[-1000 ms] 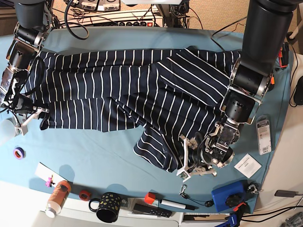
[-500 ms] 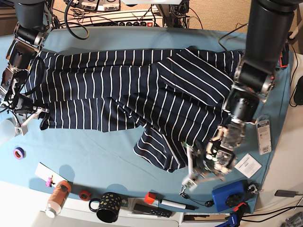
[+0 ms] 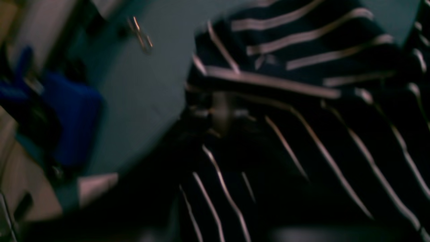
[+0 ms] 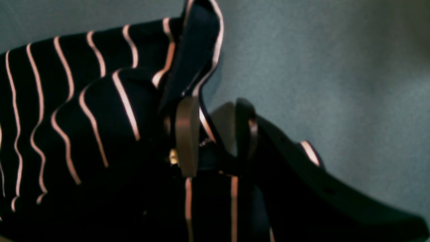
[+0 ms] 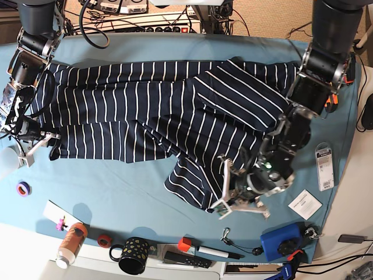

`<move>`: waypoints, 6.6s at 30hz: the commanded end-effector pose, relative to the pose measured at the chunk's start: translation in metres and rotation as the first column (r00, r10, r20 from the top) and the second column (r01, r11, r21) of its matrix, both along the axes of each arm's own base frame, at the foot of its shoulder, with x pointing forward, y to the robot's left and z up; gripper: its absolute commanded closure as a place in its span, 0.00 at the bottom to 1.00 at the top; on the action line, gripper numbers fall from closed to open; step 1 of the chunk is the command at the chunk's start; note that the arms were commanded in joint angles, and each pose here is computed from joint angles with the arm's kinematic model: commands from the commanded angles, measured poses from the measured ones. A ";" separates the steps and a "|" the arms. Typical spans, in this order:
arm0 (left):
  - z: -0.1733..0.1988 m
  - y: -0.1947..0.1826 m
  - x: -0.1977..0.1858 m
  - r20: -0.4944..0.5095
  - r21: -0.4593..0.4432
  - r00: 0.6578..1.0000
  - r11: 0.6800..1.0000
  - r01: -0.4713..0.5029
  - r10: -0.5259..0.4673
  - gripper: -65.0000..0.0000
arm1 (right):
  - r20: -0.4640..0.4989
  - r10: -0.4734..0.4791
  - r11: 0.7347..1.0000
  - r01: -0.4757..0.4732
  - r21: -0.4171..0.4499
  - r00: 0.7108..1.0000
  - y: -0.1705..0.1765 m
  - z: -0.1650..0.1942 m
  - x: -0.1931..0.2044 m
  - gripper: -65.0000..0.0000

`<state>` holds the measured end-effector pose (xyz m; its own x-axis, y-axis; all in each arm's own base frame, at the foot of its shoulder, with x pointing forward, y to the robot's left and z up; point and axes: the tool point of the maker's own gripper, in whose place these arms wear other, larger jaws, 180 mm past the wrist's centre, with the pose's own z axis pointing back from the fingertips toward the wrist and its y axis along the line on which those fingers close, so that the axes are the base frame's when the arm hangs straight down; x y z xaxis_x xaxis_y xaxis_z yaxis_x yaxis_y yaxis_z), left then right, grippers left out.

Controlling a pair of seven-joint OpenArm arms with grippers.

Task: Layout the t-shirt on the table in an organized manner, then fold the t-shirt properly
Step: 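Grasp the shirt's hem corner with the left gripper, then pull the held hem with the left gripper to straighten the shirt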

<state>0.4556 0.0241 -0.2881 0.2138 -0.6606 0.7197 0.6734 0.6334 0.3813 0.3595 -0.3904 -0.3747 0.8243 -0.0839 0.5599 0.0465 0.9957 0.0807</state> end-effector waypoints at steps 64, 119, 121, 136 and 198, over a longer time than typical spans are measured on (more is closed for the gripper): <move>-0.101 0.112 -0.031 -0.212 0.590 0.674 0.643 -0.489 0.708 0.97 | 0.066 -0.005 1.000 0.007 -0.024 0.998 -0.011 0.022 0.012 0.71; -0.055 0.097 0.044 -0.462 0.162 0.793 0.917 -0.365 0.397 0.48 | 0.076 -0.005 1.000 0.007 -0.022 0.997 -0.010 0.023 0.014 0.71; -0.055 0.091 0.044 -0.474 0.121 0.794 0.922 -0.368 0.380 0.49 | 0.066 -0.004 1.000 0.005 -0.021 0.998 -0.009 0.022 0.013 0.71; -0.076 0.108 0.043 -0.388 0.188 0.807 0.895 -0.404 0.446 0.60 | 0.040 -0.003 1.000 0.004 -0.020 0.999 -0.009 0.019 0.009 0.71; 0.067 0.054 0.103 -0.259 -0.072 0.891 0.912 -0.404 0.374 1.00 | 0.024 -0.002 1.000 0.002 -0.018 1.000 -0.009 0.017 0.007 0.71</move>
